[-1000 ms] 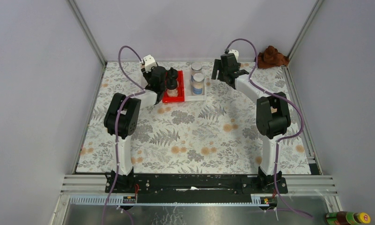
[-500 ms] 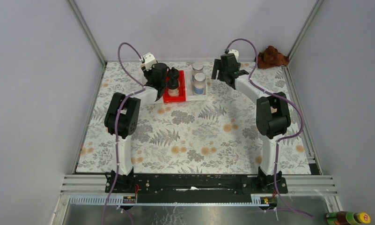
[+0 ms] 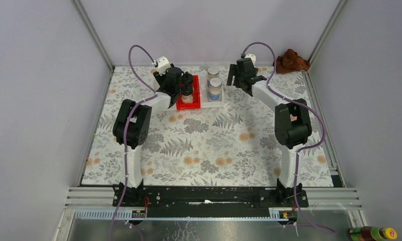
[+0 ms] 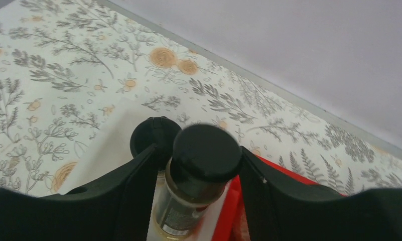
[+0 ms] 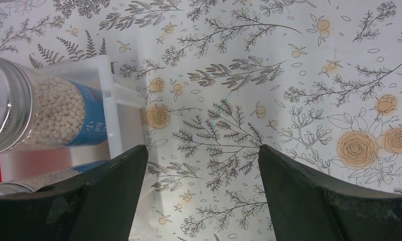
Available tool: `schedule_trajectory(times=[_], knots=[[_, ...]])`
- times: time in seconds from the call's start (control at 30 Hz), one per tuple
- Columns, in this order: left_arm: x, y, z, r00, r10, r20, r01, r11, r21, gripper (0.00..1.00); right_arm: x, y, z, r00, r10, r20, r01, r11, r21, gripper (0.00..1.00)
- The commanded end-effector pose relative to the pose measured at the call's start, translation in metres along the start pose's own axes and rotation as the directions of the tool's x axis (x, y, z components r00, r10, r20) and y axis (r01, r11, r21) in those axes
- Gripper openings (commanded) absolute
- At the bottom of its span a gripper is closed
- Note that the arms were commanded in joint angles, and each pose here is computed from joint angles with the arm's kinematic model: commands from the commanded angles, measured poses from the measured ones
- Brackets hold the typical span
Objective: Organize the condiment bottles
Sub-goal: Place the bottle in the storage box.
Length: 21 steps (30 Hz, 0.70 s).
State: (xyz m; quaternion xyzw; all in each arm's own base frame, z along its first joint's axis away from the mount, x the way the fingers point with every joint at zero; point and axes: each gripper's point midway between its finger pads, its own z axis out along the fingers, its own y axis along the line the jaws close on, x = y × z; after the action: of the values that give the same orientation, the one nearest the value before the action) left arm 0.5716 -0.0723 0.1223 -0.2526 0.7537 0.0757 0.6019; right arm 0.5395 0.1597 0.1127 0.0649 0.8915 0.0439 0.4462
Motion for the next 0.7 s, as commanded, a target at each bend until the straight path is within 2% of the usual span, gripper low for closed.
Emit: schedule_trajectory(times=[0.0,0.1,0.67], knots=[[0.0646,0.0046,-0.0095,0.979,0.106,-0.172,-0.102,0.994,0.032,0.69,-0.0364,0.0101,-0.0233,0.995,0.022,0.1,-0.019,0.999,-0.028,0.89],[0.0643,0.003,-0.0092,0.979,0.11,-0.173,-0.105,0.994,0.04,0.76,-0.0388,0.0103,-0.0243,0.994,0.023,0.105,-0.02,0.999,-0.028,0.89],[0.0643,0.0023,-0.0093,0.979,0.112,-0.173,-0.107,0.994,0.039,0.77,-0.0396,0.0102,-0.0265,0.994,0.029,0.107,-0.026,0.999,-0.029,0.89]])
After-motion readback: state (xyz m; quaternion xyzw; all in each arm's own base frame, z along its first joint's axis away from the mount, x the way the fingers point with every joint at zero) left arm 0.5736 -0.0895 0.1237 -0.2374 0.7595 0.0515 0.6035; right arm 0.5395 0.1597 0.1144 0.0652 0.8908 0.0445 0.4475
